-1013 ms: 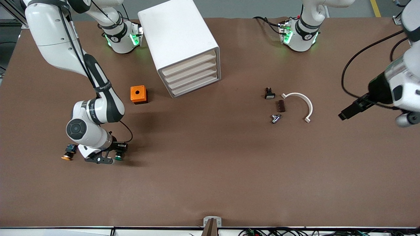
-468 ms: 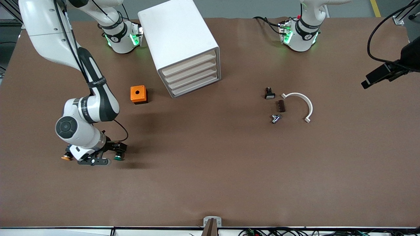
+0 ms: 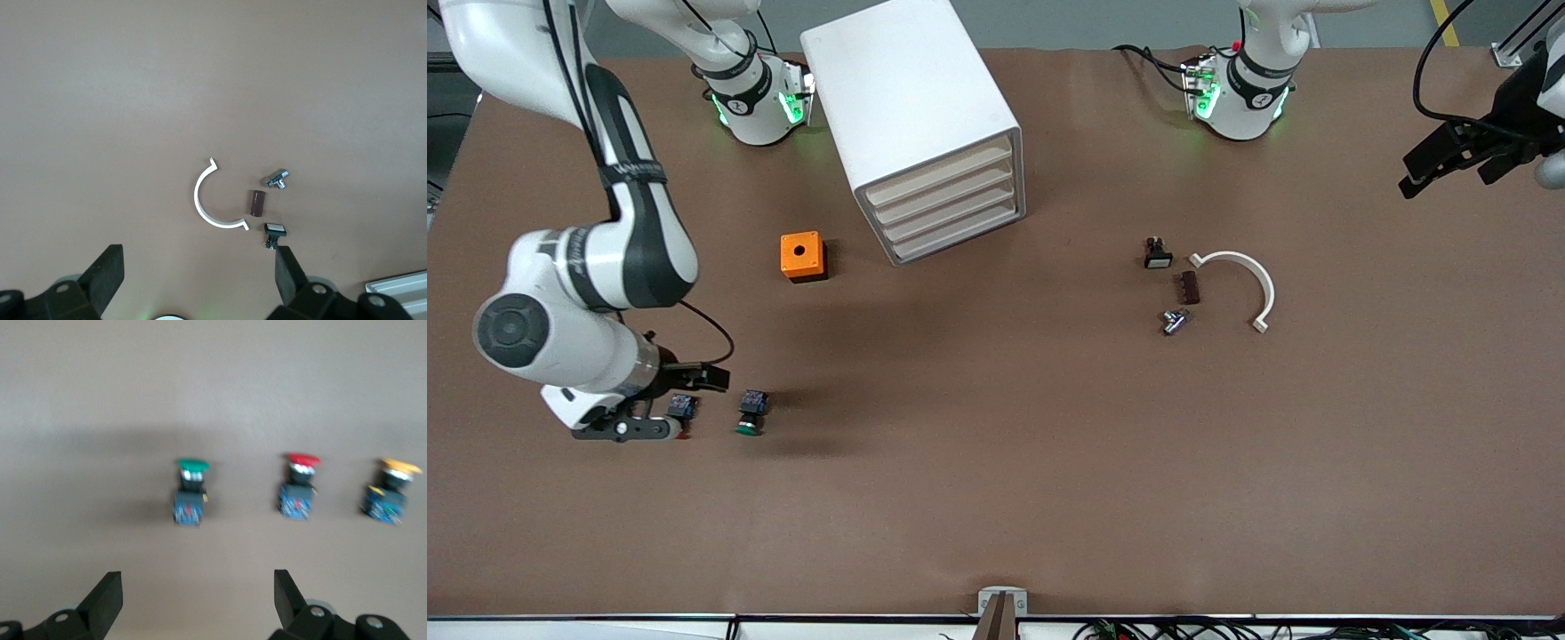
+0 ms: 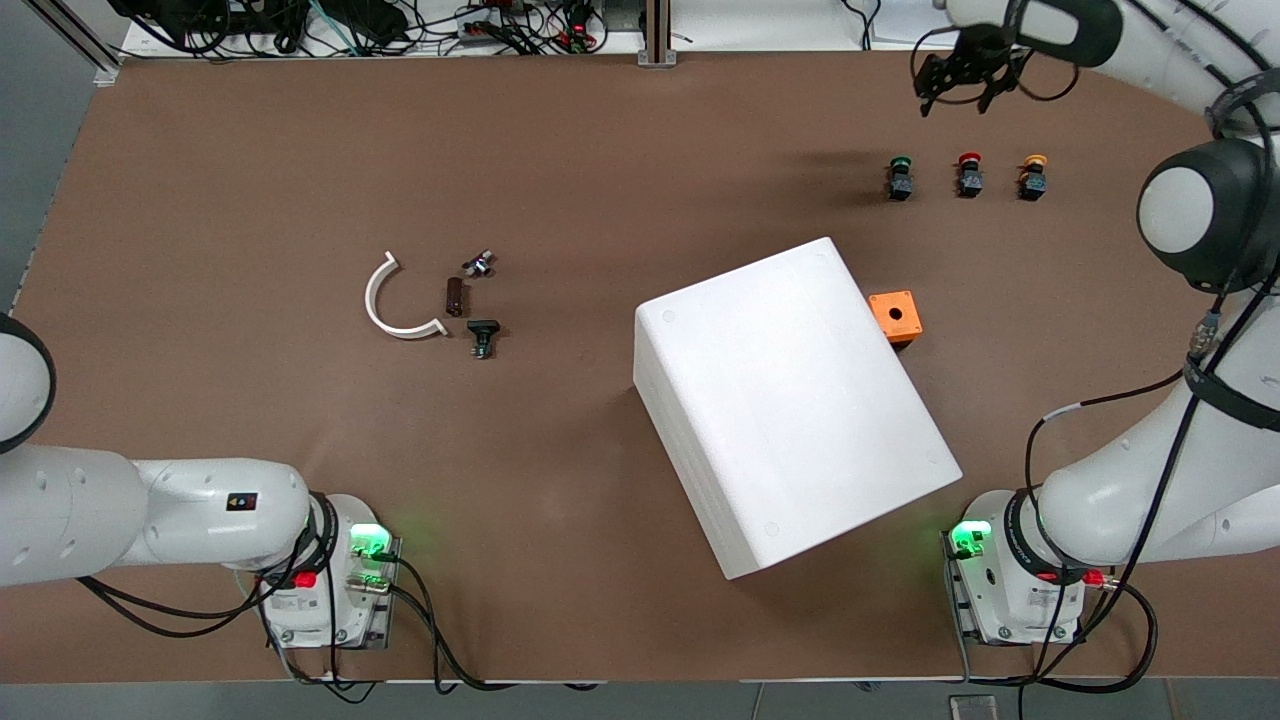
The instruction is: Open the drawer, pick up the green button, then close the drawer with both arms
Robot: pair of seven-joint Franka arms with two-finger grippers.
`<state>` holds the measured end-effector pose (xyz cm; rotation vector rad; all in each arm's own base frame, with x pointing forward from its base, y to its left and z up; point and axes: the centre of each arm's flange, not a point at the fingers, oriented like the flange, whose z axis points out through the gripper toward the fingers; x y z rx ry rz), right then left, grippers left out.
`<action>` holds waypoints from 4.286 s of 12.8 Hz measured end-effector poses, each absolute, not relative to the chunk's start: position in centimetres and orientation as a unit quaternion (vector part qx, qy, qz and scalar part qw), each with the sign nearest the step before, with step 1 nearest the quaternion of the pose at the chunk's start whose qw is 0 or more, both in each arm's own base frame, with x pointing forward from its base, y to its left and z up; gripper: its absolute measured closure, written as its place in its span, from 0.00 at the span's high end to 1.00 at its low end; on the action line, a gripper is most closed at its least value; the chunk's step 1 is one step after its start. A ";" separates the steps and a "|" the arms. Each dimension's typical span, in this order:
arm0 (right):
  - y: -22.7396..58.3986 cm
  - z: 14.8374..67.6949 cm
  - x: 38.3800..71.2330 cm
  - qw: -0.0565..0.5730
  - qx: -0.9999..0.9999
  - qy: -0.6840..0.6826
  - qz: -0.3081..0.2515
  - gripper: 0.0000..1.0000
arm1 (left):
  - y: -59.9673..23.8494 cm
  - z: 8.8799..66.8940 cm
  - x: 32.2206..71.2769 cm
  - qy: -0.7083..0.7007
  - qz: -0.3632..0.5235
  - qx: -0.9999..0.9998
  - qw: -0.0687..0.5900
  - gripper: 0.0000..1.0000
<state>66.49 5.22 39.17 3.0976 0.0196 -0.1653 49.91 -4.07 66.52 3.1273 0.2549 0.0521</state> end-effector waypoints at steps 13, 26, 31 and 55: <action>-5.5 55.9 59.1 0.013 0.998 -0.011 -0.068 1.00 | -5.3 66.0 49.1 0.066 0.012 0.998 -0.003 1.00; -2.9 58.2 59.3 -0.002 0.998 0.000 -0.058 1.00 | -5.2 65.6 46.7 0.066 0.008 0.998 -0.008 1.00; -1.4 59.7 58.1 -0.007 0.998 0.010 -0.068 1.00 | -5.1 65.6 48.0 0.067 0.011 0.998 -0.005 1.00; -2.5 62.9 52.0 -0.016 1.000 -0.015 -0.014 1.00 | -5.0 66.0 48.9 0.067 0.015 0.998 -0.012 1.00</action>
